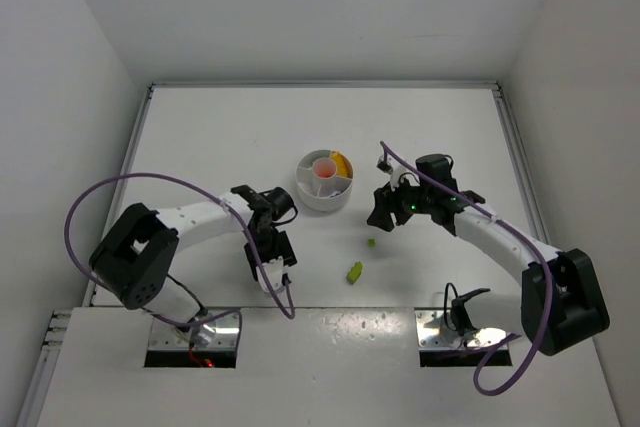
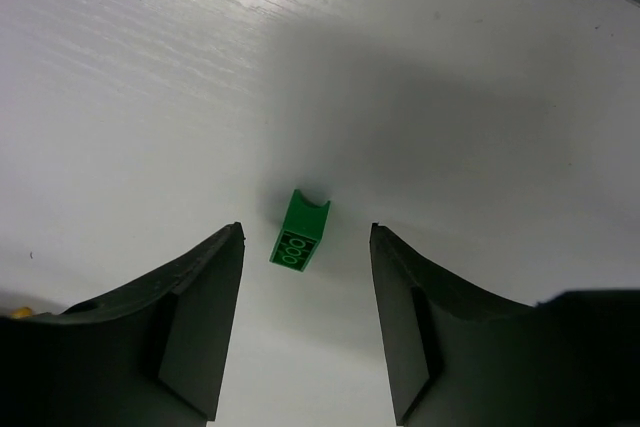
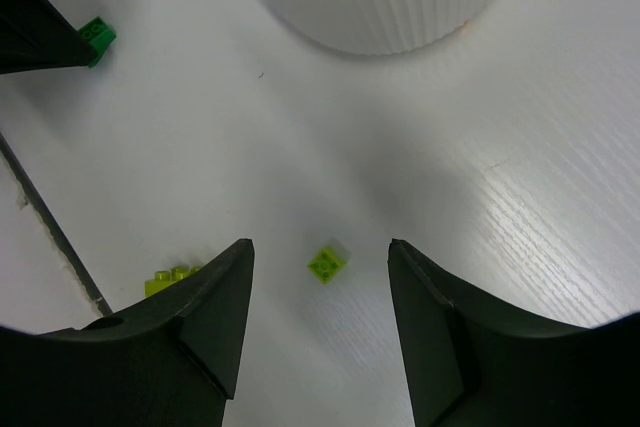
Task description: Sort the legos into containers by color
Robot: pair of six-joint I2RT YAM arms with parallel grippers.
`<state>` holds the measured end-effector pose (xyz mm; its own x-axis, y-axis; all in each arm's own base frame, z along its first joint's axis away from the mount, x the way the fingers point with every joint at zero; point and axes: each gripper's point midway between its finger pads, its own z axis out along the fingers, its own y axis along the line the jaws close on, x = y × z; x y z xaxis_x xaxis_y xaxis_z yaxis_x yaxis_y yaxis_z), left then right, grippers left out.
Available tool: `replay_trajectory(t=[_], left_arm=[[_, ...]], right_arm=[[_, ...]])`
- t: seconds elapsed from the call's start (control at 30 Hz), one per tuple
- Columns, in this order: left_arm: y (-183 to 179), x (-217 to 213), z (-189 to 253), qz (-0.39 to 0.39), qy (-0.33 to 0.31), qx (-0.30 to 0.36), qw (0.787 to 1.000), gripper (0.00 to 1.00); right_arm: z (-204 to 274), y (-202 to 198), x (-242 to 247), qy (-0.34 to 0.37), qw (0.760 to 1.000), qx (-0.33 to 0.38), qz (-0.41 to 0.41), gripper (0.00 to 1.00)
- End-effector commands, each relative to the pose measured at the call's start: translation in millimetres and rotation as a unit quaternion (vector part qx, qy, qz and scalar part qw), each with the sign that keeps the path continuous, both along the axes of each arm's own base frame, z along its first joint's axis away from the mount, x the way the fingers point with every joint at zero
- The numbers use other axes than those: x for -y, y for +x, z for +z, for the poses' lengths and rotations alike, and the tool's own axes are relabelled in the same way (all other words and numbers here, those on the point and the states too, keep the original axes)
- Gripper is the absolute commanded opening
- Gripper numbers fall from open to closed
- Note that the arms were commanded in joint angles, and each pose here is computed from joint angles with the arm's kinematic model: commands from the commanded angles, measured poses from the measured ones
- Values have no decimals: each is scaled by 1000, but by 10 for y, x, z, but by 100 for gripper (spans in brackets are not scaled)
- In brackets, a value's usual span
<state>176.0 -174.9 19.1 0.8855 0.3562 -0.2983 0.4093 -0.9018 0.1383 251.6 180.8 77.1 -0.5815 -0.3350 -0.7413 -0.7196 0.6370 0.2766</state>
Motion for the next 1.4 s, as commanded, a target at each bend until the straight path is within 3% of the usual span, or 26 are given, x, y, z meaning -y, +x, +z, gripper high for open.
replay_trajectory(t=[0.0,0.47,0.67,0.77,0.87,0.97,1.1,1.13,1.2,1.23,1.3,1.33,1.37], left_arm=[[18,221,61,-146,-41,29,988,58],[60,140,-118,-148,-6,21,989,41],[113,207,-119,-134,-13,21,991,30],[120,307,-16,-95,-38,16,995,27],[165,472,177,0,-68,-9,998,19],[202,631,499,118,-102,-41,987,12],[326,804,1006,279,-157,-110,941,7],[417,805,1161,346,-165,-138,913,5],[467,859,1386,391,-189,-176,883,4],[546,841,1527,437,-197,-201,854,2],[621,891,1728,459,-232,-240,824,2],[709,863,1868,512,-241,-269,779,1],[867,901,2002,529,-273,-264,759,1]], right_arm=[[94,84,-9,7,999,32,4,57],[49,101,-15,4,1000,23,4,57],[83,125,-23,6,1000,28,4,57],[91,150,-32,6,1000,28,4,57],[97,150,-46,8,1000,23,7,57],[163,172,-71,13,1000,26,11,57],[169,194,-96,16,1000,17,11,57],[169,194,-96,16,1000,17,11,57],[178,203,-117,21,1000,12,12,57],[152,198,-119,21,1000,4,9,57],[171,219,-130,25,1000,7,6,56],[165,241,-141,28,1000,6,3,56],[177,257,-146,30,1000,10,3,56]])
